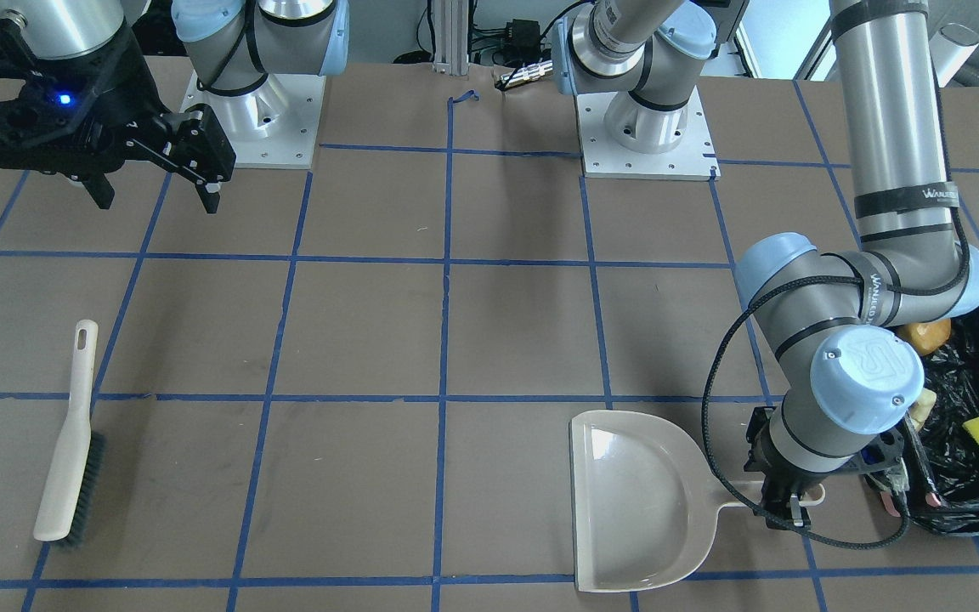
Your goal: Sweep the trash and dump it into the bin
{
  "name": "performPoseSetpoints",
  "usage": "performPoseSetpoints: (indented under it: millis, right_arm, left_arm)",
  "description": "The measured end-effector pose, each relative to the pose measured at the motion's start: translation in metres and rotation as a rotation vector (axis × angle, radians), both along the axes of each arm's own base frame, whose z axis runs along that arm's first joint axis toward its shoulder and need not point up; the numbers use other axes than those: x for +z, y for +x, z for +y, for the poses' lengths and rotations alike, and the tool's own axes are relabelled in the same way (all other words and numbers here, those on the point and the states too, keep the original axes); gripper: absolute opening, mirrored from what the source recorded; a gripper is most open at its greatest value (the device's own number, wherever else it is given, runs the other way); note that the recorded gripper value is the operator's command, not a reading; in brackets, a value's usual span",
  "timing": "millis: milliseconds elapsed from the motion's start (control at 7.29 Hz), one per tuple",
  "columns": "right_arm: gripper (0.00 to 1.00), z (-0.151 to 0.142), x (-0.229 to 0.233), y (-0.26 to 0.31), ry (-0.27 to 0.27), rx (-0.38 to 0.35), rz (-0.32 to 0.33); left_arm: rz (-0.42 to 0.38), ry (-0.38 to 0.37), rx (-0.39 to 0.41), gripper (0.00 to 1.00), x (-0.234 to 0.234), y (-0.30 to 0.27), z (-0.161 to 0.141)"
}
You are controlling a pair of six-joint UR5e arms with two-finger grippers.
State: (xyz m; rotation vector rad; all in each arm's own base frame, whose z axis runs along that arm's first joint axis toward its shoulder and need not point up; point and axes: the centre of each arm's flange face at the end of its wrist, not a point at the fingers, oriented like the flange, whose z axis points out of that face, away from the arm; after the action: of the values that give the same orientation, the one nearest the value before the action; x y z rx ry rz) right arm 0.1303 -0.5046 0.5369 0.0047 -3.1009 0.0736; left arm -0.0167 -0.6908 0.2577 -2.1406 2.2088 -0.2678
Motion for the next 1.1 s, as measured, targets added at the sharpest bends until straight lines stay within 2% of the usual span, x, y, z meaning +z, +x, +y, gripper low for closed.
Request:
performPoseSetpoints:
  millis: [274,412,686,960,1097]
  right_arm:
    - [1.00,0.001,0.000,0.001,0.000,0.002,-0.003]
    - [1.00,0.001,0.001,0.001,0.000,0.002,-0.004]
    - [1.00,0.001,0.001,0.002,-0.001,0.002,-0.009]
    - [1.00,0.002,0.002,0.002,-0.002,0.002,-0.011]
    - [1.00,0.002,0.002,0.002,-0.003,0.002,-0.011]
  left_arm:
    - [-0.009,-0.048,-0.050,0.66,0.039,-0.014,0.006]
    - [-0.021,-0.067,-0.138,0.73,0.061,-0.022,0.011]
    - [-0.059,-0.074,-0.367,1.00,0.098,-0.036,0.024]
    - [-0.085,-0.027,-0.600,1.00,0.127,-0.058,0.043]
    - [-0.089,0.002,-0.686,1.00,0.140,-0.072,0.056]
